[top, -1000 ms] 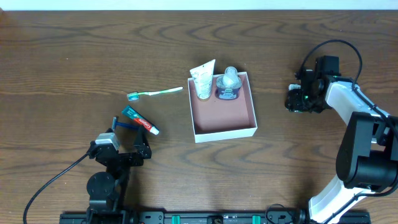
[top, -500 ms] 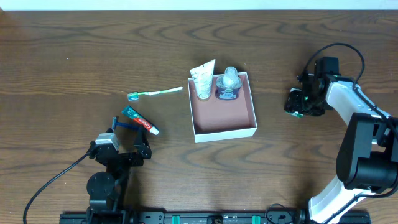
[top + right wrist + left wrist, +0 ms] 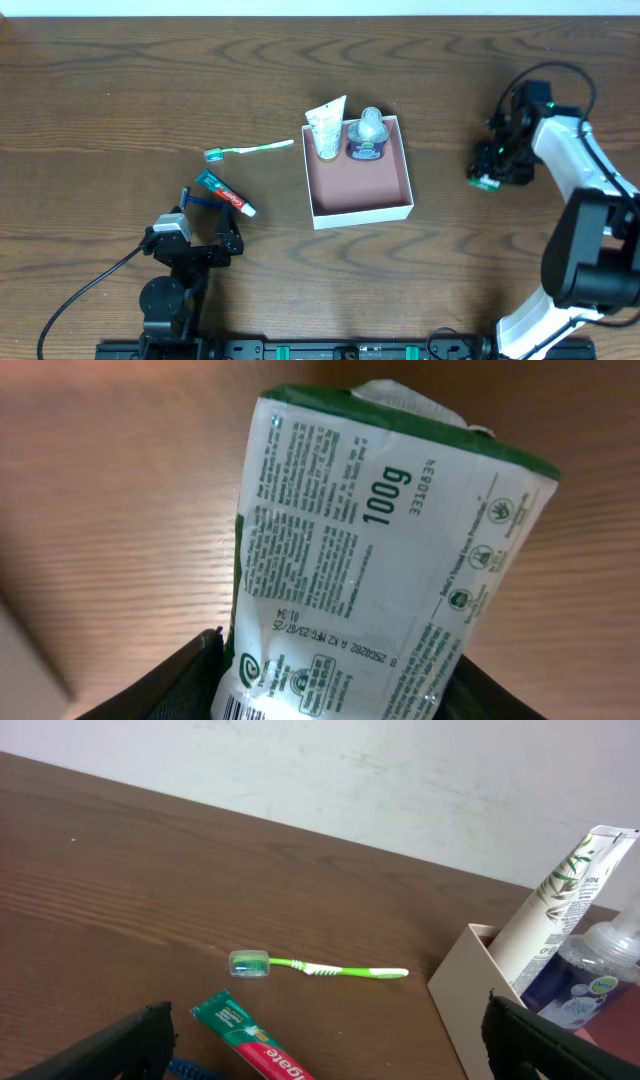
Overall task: Pack container
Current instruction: 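Lift the soap bar and carry it over the box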
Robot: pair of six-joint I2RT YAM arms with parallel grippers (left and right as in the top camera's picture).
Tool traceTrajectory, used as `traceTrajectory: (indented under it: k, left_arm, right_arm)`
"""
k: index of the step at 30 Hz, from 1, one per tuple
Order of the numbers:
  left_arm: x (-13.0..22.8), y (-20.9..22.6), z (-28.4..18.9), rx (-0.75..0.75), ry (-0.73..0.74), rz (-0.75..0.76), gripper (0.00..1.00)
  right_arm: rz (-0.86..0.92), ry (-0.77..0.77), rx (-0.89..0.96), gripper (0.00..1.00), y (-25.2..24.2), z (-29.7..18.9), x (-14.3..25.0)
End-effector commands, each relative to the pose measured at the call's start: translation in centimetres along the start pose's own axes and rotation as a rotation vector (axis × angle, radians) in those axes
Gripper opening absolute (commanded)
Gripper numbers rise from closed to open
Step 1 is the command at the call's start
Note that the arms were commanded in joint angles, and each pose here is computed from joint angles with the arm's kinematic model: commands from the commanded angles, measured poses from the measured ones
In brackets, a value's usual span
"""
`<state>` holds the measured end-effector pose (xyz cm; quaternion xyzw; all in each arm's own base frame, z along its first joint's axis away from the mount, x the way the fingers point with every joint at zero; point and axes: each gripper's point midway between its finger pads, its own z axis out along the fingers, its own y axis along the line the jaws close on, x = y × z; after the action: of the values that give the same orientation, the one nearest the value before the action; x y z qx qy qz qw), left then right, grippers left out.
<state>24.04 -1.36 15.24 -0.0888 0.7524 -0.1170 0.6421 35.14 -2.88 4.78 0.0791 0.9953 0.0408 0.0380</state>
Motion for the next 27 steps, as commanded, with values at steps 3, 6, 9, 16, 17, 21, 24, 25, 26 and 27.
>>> traceTrajectory:
  k: [3, 6, 9, 16, 17, 21, 24, 25, 26, 27]
  left_arm:
    - [1.5, 0.4, 0.3, -0.004, 0.035, 0.016, 0.98]
    - [1.5, 0.4, 0.3, -0.004, 0.035, 0.016, 0.98]
    - [1.5, 0.4, 0.3, -0.004, 0.035, 0.016, 0.98]
    - [1.5, 0.4, 0.3, -0.004, 0.035, 0.016, 0.98]
    - [1.5, 0.4, 0.3, -0.004, 0.035, 0.016, 0.98]
    - [1.5, 0.4, 0.3, -0.004, 0.035, 0.016, 0.98]
    - [1.5, 0.4, 0.3, -0.004, 0.035, 0.016, 0.98]
    - [1.5, 0.4, 0.3, -0.004, 0.035, 0.016, 0.98]
    - [1.5, 0.4, 0.3, -0.004, 0.035, 0.016, 0.98]
    - [1.5, 0.4, 0.3, -0.004, 0.035, 0.016, 0.98]
  right_arm:
    - [-0.05, -0.16, -0.006, 0.39, 1.2, -6.8, -2.0]
    - [-0.137, -0.194, -0.082, 0.4, 4.0, -8.7, -1.4]
    - [-0.204, -0.214, -0.132, 0.41, 6.8, -10.1, -0.4]
    - [-0.386, -0.211, -0.2, 0.41, 14.5, -11.3, 2.8]
    - [-0.397, -0.202, -0.202, 0.42, 15.4, -11.0, 3.3]
    - [-0.423, -0.161, -0.199, 0.41, 18.2, -9.9, 4.8]
    - [-0.441, -0.126, -0.196, 0.41, 19.7, -8.9, 5.9]
    - [-0.435, -0.116, -0.184, 0.41, 19.9, -8.6, 6.1]
    - [-0.428, -0.105, -0.169, 0.41, 20.0, -8.2, 6.4]
    - [-0.426, -0.097, -0.158, 0.41, 20.1, -7.9, 6.5]
